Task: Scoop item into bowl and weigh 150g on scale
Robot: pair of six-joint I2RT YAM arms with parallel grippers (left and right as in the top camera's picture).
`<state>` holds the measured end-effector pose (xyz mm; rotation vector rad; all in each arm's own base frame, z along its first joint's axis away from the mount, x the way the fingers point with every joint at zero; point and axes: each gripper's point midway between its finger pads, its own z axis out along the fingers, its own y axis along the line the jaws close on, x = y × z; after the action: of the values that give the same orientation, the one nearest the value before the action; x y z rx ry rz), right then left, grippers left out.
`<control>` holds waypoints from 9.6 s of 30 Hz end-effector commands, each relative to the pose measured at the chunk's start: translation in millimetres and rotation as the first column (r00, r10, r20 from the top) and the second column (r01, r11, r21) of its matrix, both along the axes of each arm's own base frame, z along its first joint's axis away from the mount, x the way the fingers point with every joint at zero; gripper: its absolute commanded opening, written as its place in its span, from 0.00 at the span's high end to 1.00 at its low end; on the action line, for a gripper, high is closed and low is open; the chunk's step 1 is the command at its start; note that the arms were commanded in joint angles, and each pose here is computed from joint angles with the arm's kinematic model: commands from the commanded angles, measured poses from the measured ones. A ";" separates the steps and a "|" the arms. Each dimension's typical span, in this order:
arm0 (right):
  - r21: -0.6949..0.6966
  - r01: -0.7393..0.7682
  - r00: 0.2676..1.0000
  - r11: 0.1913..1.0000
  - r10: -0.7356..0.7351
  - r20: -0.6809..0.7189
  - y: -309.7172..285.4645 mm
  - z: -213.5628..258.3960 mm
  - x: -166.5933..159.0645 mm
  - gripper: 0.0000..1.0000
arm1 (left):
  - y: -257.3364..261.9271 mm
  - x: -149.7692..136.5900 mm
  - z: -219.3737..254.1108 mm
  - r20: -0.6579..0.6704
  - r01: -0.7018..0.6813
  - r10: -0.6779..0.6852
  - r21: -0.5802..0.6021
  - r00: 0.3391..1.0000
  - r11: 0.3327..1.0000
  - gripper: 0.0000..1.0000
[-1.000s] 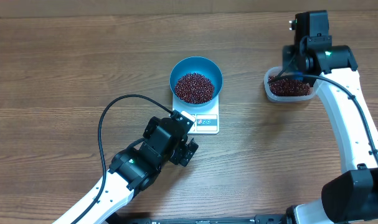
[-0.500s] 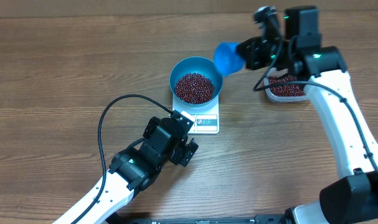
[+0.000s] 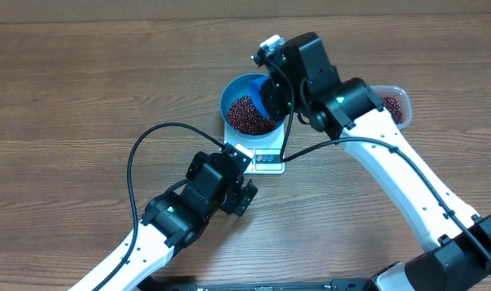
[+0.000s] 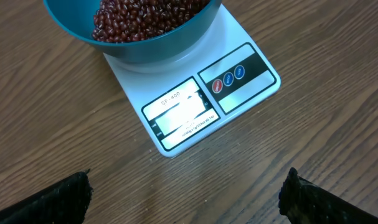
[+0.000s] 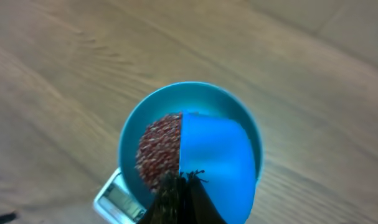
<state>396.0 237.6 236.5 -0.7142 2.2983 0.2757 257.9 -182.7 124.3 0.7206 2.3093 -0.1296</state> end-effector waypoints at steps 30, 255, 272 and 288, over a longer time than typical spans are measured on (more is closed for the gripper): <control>-0.134 0.021 0.998 0.991 -0.030 -0.062 15.1 -64.8 10.8 0.96 | 4.8 0.6 -2.0 0.011 0.000 -0.001 0.021 1.000 1.000 0.00; -0.073 0.126 0.992 0.989 -0.127 -0.010 6.4 15.9 16.8 0.96 | 4.8 0.6 -2.0 0.011 0.000 -0.001 0.021 1.000 1.000 0.01; -0.150 0.162 0.986 0.975 -0.155 0.056 6.8 21.6 10.4 0.96 | 4.8 0.6 -2.0 0.011 0.000 -0.001 0.021 1.000 1.000 0.01; -0.173 0.195 0.979 0.965 -0.182 0.088 1.4 24.2 13.9 0.96 | 4.8 0.6 -2.0 0.011 0.000 -0.001 0.021 1.000 1.000 0.00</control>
<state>408.9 237.1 226.2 -0.6103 2.4041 -0.0704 257.9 -182.7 124.3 0.7206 2.3093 -0.1296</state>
